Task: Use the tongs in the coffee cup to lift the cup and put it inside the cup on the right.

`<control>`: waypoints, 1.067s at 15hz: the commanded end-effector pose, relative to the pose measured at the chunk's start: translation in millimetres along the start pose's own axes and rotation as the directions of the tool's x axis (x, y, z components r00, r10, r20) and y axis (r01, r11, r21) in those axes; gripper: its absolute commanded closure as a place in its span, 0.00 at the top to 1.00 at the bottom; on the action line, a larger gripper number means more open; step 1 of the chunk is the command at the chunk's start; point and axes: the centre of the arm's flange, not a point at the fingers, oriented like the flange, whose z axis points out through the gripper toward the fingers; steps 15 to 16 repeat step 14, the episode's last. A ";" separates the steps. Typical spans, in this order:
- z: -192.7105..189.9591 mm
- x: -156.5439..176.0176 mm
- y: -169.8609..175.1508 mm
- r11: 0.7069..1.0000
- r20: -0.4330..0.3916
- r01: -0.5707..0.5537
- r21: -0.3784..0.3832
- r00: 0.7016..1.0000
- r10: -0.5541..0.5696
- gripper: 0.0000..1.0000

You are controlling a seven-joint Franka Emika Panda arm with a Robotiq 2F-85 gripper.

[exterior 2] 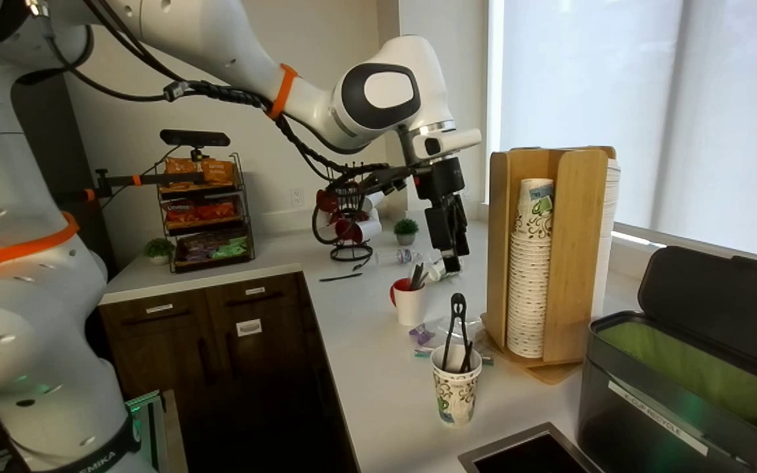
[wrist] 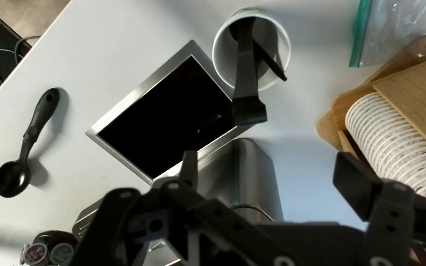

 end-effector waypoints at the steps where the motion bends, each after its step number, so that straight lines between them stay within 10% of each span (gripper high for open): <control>1: -22.3 -7.8 14.0 0.999 0.053 0.038 0.032 0.998 -0.040 1.00; 9: -37.7 -42.9 30.1 0.939 0.150 0.344 0.020 0.927 -0.343 1.00; 16: -36.3 -39.5 25.3 0.937 0.152 0.348 0.030 0.925 -0.349 1.00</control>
